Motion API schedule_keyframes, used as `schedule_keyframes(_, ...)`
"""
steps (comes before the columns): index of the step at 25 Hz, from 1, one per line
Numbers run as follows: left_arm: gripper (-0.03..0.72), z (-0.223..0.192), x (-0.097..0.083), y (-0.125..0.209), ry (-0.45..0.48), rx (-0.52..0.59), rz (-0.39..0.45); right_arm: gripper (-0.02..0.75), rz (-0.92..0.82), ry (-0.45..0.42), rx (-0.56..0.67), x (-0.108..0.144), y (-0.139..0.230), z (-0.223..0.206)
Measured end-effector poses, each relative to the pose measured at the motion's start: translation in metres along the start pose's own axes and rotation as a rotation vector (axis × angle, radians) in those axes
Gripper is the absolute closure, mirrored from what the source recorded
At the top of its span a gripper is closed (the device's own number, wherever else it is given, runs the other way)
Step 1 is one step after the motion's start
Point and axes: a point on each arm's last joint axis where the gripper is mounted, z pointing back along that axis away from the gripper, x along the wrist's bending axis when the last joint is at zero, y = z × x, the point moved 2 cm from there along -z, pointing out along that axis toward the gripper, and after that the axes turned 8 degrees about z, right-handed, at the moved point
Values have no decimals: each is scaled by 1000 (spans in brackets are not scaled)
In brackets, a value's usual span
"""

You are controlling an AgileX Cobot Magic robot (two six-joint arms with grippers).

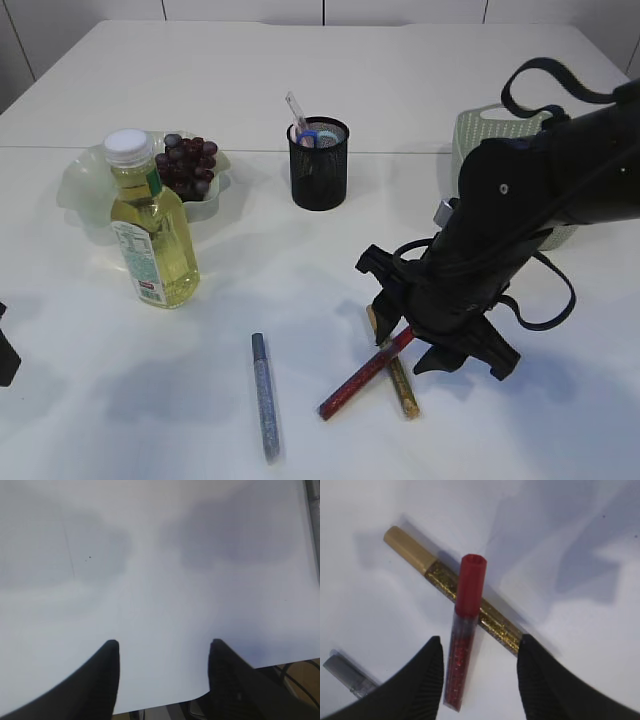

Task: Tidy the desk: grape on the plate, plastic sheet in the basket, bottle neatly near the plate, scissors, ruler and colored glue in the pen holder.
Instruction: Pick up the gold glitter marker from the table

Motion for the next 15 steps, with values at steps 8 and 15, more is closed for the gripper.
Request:
schedule_keyframes(8, 273, 0, 0, 0, 0, 0, 0, 353, -45, -34, -39, 4, -6, -6)
schedule_keyframes(15, 273, 0, 0, 0, 0, 0, 0, 353, -62, -10, -43, 2, -7, -16)
